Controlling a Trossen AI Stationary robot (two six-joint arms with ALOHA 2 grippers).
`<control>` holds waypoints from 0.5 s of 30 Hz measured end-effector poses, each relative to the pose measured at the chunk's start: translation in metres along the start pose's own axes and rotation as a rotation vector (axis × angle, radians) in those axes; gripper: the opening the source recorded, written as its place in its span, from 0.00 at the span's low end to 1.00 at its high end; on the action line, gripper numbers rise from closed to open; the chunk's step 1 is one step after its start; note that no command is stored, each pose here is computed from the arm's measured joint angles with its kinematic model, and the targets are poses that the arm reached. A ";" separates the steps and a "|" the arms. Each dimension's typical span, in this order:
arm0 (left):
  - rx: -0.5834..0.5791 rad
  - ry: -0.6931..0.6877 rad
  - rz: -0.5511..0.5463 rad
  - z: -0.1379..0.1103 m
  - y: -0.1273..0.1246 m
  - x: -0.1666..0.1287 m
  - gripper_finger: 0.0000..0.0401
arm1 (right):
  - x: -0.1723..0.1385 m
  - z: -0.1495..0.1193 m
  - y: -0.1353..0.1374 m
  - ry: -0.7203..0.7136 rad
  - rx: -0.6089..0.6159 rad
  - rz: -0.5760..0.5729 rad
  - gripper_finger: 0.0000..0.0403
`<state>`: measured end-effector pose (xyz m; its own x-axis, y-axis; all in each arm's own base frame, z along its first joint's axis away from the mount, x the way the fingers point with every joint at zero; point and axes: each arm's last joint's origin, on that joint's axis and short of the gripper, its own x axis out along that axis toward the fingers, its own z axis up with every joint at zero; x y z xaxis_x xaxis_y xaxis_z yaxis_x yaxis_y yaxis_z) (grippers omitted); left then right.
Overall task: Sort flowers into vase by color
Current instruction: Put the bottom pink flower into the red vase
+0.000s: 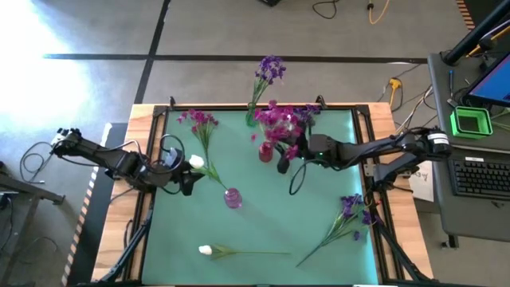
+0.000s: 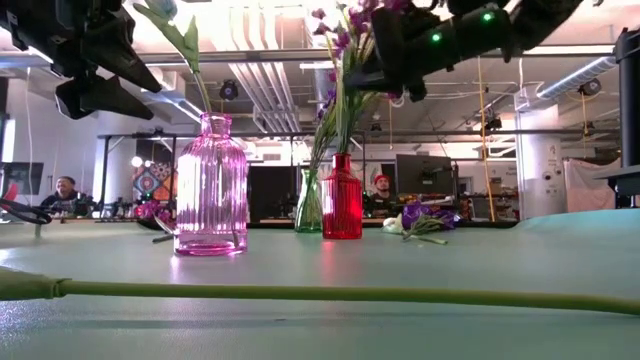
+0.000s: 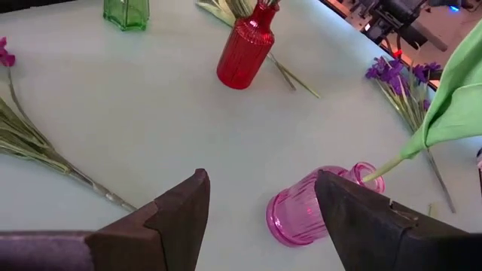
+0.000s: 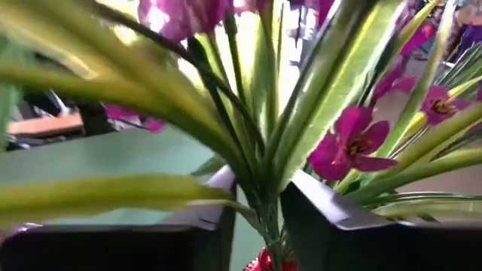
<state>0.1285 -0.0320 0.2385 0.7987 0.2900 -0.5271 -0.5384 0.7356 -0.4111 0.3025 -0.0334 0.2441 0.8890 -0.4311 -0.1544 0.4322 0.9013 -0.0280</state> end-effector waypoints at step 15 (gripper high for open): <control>0.010 0.016 -0.002 -0.001 0.000 0.000 0.58 | 0.009 0.005 -0.002 0.069 0.009 -0.074 0.07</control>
<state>0.1280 -0.0322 0.2376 0.7954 0.2784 -0.5384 -0.5338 0.7425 -0.4047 0.3110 -0.0391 0.2477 0.8423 -0.4920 -0.2203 0.4977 0.8667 -0.0326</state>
